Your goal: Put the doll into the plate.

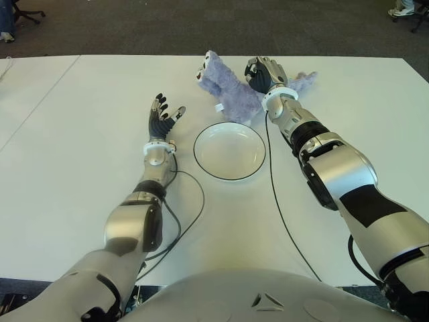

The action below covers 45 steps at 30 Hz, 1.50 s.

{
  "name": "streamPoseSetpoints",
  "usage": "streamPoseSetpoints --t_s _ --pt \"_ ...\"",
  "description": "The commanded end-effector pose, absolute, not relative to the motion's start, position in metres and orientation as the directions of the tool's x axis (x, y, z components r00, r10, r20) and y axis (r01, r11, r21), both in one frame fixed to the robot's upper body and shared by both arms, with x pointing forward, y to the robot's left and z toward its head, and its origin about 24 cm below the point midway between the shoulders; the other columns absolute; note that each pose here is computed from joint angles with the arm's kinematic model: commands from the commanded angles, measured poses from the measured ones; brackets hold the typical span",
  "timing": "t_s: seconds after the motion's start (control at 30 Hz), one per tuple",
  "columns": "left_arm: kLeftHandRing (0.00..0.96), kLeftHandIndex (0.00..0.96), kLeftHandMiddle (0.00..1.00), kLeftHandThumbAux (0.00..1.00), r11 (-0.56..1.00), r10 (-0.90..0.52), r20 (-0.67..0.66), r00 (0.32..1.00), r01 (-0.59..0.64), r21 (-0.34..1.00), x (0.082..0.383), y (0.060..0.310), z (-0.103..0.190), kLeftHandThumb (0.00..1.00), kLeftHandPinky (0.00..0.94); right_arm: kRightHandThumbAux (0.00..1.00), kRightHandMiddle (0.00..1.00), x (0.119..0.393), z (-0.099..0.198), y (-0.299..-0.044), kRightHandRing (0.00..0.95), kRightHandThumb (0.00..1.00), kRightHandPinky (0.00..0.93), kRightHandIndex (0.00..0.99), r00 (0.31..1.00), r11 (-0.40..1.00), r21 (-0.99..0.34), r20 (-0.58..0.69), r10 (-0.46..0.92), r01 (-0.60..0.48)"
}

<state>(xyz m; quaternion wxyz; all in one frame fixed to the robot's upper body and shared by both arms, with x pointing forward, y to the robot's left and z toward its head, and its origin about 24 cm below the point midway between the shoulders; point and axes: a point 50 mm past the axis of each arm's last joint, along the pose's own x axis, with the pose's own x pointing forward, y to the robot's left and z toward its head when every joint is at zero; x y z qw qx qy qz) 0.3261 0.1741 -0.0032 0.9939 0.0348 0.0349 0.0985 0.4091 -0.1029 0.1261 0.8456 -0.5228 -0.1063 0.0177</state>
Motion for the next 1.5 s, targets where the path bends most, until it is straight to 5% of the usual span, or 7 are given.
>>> streamPoseSetpoints --t_s 0.03,0.57,0.93,1.13,1.17,1.23,1.5 --pt "0.114 0.063 0.111 0.682 0.978 0.209 -0.531 0.821 -0.176 0.113 0.234 0.164 -0.104 0.056 0.124 0.711 0.807 0.405 0.116 -0.102 0.805 0.719 0.775 0.44 0.98 0.504 -0.861 0.15 0.133 0.064" --pt "0.115 0.065 0.109 0.733 0.977 0.212 -0.539 0.815 -0.181 0.11 0.234 0.161 -0.104 0.035 0.133 0.711 0.827 0.407 0.122 -0.112 0.826 0.715 0.813 0.44 0.974 0.512 -0.855 0.179 0.136 0.086" --pt "0.111 0.064 0.104 0.704 0.979 0.203 -0.534 0.821 -0.17 0.11 0.235 0.16 -0.104 0.035 0.127 0.712 0.755 0.409 0.124 -0.127 0.744 0.708 0.607 0.436 0.982 0.518 -0.855 0.123 0.143 0.032" --pt "0.114 0.063 0.109 0.692 0.979 0.202 -0.53 0.824 -0.173 0.105 0.235 0.16 -0.103 0.052 0.126 0.718 0.488 0.409 0.116 -0.135 0.457 0.676 0.381 0.41 0.982 0.465 -0.879 -0.022 0.19 -0.11" --pt "0.113 0.064 0.111 0.694 0.979 0.201 -0.531 0.823 -0.173 0.104 0.235 0.16 -0.104 0.055 0.127 0.564 0.385 0.408 0.114 -0.136 0.364 0.366 0.298 0.249 0.977 0.442 -0.886 -0.05 0.205 -0.138" --pt "0.113 0.065 0.112 0.691 0.979 0.202 -0.53 0.823 -0.174 0.104 0.235 0.16 -0.103 0.055 0.125 0.509 0.331 0.407 0.111 -0.136 0.322 0.259 0.269 0.169 0.968 0.395 -0.901 -0.092 0.233 -0.18" --pt "0.117 0.069 0.119 0.673 0.98 0.201 -0.532 0.822 -0.171 0.107 0.234 0.16 -0.104 0.035 0.126 0.462 0.167 0.409 0.11 -0.135 0.208 0.237 0.197 0.048 0.94 0.243 -0.927 -0.219 0.263 -0.285"
